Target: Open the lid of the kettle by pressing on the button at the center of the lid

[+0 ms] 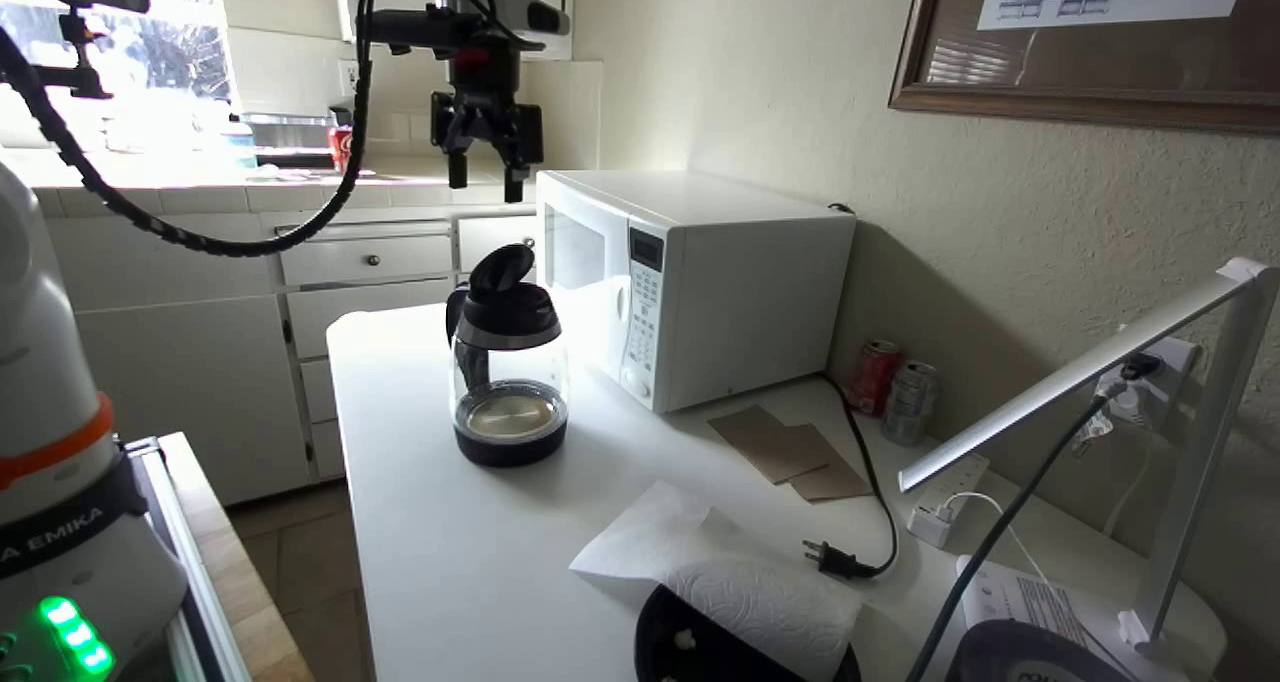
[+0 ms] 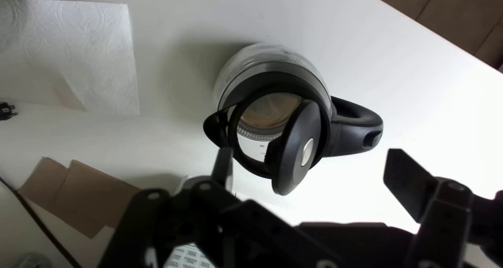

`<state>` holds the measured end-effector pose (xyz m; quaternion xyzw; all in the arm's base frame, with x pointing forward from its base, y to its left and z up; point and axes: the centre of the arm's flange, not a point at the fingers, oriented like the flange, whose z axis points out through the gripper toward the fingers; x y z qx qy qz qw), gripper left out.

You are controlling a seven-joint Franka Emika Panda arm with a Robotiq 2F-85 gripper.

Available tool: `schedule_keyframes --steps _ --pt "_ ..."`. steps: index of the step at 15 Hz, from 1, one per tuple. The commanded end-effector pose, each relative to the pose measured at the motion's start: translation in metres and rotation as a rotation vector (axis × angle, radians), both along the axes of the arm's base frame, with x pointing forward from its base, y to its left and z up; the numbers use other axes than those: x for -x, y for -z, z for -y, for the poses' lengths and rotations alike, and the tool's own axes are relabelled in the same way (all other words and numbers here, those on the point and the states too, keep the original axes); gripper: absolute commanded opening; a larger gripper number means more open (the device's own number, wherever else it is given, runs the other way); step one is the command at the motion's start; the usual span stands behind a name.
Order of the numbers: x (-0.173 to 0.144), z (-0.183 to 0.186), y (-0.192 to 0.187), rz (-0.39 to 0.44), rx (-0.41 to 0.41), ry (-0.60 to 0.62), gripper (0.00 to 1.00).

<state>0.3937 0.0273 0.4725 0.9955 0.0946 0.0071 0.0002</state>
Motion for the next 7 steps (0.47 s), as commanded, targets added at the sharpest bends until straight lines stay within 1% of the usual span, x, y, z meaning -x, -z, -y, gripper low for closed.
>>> schedule_keyframes --steps 1,7 --pt "0.0015 0.0 -0.0027 0.004 0.0 0.002 1.0" --pt "0.002 0.0004 -0.0042 0.007 -0.001 0.004 1.0"
